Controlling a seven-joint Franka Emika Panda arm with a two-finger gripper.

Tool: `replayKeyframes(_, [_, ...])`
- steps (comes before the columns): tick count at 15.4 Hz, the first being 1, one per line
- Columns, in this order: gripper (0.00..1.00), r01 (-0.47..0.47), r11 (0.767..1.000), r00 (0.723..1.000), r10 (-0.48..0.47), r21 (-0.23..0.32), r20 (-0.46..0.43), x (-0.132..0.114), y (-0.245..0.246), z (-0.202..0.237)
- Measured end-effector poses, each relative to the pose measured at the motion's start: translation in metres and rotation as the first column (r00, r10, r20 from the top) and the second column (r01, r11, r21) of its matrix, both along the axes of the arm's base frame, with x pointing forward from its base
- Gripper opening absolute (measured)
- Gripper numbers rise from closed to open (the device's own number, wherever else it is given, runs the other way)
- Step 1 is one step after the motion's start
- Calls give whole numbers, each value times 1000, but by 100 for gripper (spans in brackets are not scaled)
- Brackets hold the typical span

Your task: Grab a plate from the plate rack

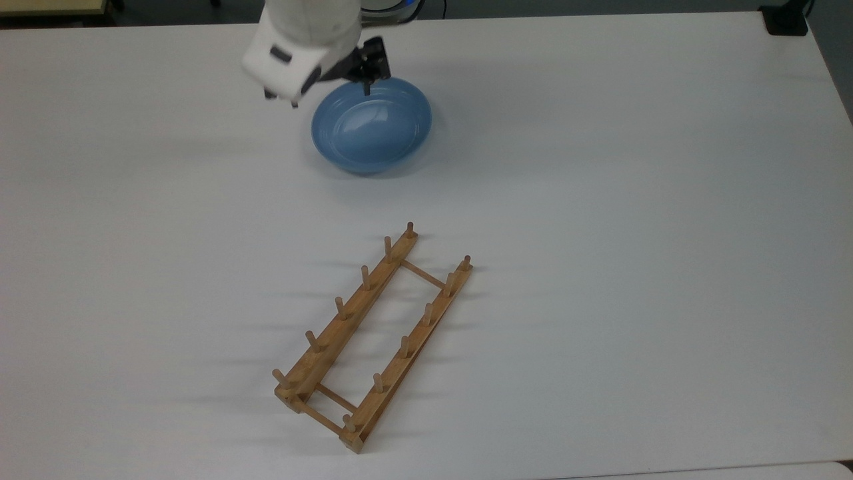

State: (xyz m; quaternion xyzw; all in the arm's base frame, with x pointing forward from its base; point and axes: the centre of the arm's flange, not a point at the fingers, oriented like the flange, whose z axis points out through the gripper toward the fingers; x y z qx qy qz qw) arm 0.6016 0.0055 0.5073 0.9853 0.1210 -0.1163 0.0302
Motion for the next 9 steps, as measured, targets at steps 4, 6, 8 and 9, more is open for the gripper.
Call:
replayKeyframes(4, [100, 95, 995, 991, -94, -10, 91, -16, 14, 47])
replayKeyframes(6, [100, 128, 992, 984, -126, -7, 127, -24, 26, 66])
replayKeyframes(8, [100, 172, 985, 973, -169, -5, 154, -29, 38, 78])
replayKeyframes(9, [100, 197, 980, 966, -194, -4, 169, -31, 42, 83])
